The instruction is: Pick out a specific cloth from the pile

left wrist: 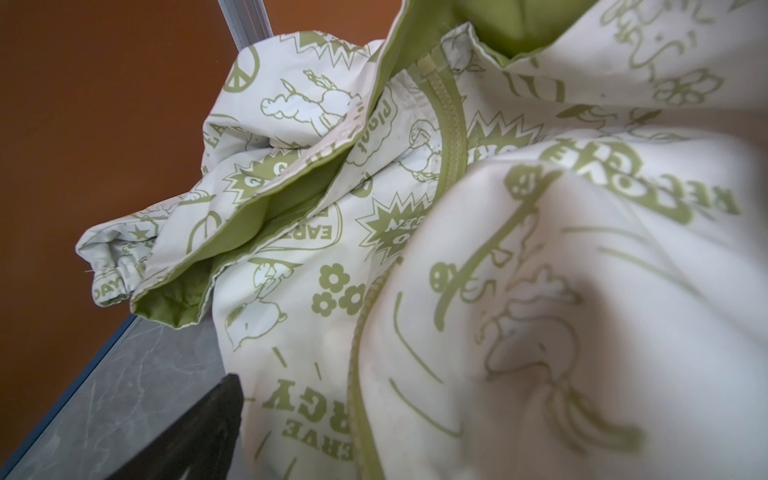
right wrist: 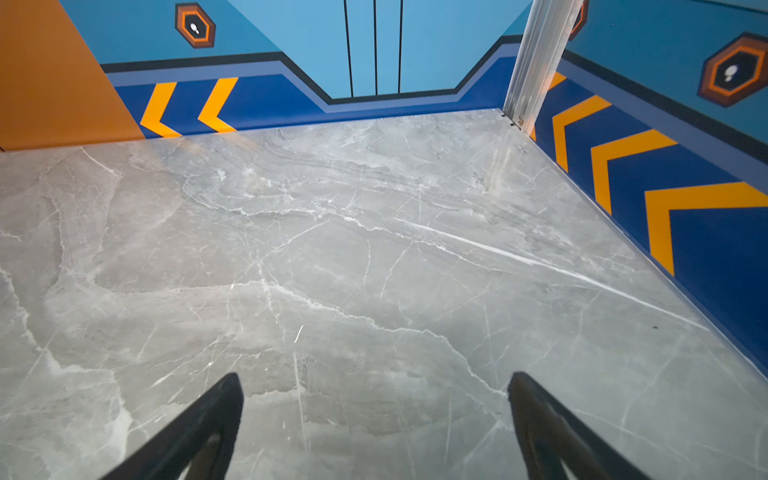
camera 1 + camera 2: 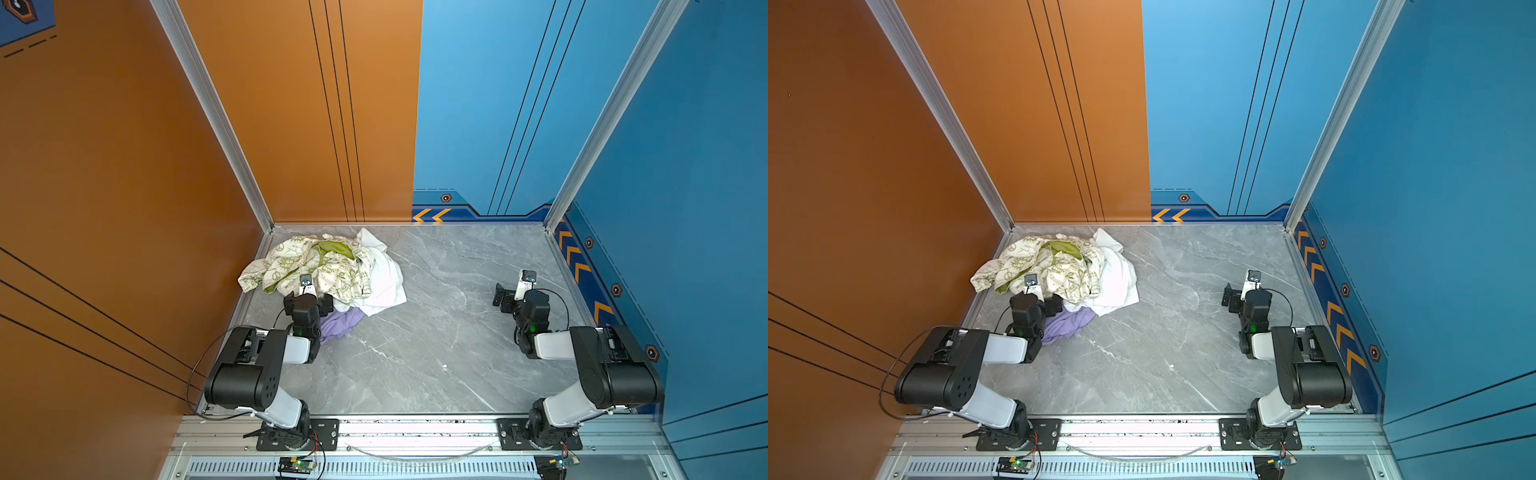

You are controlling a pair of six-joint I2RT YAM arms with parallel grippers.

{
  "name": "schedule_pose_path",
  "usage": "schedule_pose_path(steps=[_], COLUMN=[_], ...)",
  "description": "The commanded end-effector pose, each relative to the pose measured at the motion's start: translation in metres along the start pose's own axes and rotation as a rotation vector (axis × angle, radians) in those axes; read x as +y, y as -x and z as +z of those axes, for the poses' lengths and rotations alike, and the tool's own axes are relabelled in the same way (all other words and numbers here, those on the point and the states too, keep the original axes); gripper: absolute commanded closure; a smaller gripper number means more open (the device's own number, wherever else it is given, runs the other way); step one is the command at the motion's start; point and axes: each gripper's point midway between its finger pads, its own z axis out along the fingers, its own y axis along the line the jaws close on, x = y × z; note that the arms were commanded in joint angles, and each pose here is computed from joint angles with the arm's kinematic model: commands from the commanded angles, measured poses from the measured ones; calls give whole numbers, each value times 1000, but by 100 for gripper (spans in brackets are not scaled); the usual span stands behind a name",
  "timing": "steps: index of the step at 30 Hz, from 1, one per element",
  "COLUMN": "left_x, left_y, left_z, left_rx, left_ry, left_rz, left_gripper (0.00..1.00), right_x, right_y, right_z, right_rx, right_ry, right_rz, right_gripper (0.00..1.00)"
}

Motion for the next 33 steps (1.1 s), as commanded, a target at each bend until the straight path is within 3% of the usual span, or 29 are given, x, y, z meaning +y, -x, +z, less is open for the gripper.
schedule_pose_path(steps=[1, 6, 12, 20, 27, 33], left_x=[10, 23, 34, 23, 7, 1], left_y=[36, 64, 74, 38, -12, -36], left_z=[-21, -66, -118, -154, -157, -152], left_rx=[-68, -18, 69, 329, 546, 645], left_ry=[47, 49, -4, -85, -96, -69], left_rz=[-22, -72, -178, -351, -433, -461], left_gripper=[2, 2, 2, 4, 6, 10], right_x=[-8, 1, 15, 48, 82, 104], right_y=[31, 69, 96, 112, 107, 96], right_z=[-18, -60, -109, -148, -160, -159], right_rx=[-44, -96, -140, -121, -62, -33], right_ry=[-55, -3, 70, 222, 353, 406], right_rz=[-3, 3, 37, 19, -10, -36], right_gripper=[0, 0, 0, 0, 0, 0])
